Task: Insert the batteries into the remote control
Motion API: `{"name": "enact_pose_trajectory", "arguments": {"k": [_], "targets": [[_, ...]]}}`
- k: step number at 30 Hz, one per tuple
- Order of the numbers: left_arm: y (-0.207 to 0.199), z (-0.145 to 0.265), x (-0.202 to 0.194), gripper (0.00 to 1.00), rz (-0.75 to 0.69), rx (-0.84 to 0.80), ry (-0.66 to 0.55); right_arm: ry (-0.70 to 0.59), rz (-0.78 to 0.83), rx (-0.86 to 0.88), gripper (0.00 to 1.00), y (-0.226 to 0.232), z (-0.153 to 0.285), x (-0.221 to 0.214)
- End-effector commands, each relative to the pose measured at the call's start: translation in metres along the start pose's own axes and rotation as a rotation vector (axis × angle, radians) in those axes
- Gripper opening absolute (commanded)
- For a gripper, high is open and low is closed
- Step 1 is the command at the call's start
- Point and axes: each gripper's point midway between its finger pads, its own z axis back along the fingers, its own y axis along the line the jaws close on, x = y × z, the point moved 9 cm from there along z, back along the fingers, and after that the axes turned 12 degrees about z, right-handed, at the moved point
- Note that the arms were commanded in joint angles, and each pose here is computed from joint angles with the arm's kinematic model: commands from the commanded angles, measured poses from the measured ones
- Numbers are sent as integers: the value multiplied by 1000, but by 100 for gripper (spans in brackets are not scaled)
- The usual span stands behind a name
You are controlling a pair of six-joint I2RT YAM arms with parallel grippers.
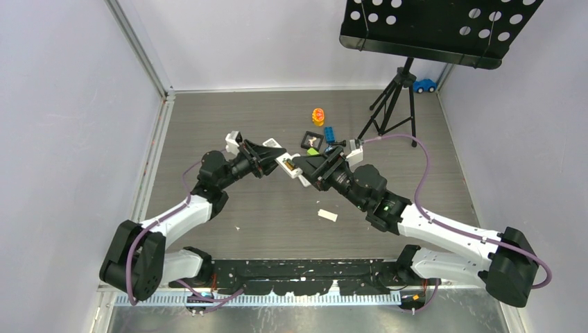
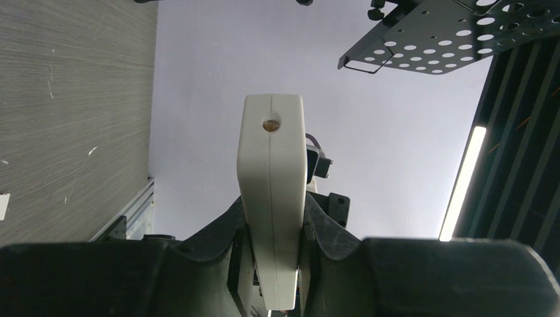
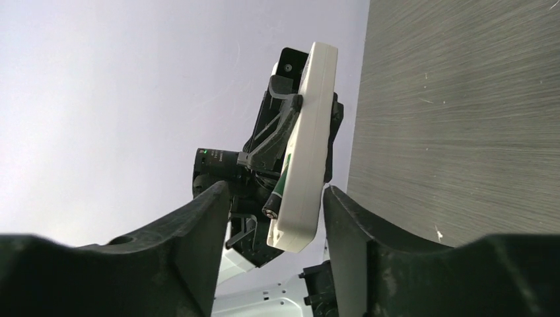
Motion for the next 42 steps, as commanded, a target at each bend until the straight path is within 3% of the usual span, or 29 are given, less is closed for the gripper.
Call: {"name": "enact_pose_trajectory", "arguments": {"k": [1,20,26,31,36,42], "targets": [[-28,-3,-8,0,-53,-112,49,-37,-46,44,55,10,-3,5],[-35,2,-17,0,-74,-144,106,-35,-52,-71,28,-5,-18,0],[-38,3,-21,0,-254,-148,119,31,81,-264,26,-31,-17,-9],[-34,6,-23,0,-446,-152,126,88,210,-327,27,-54,-14,-16],[-31,13,-23,0,-619,-130,94,131,271,-334,45,-57,-9,-14],[-23,24,-12,0,-767,-18,-62,125,318,-220,65,-41,7,-1]]}}
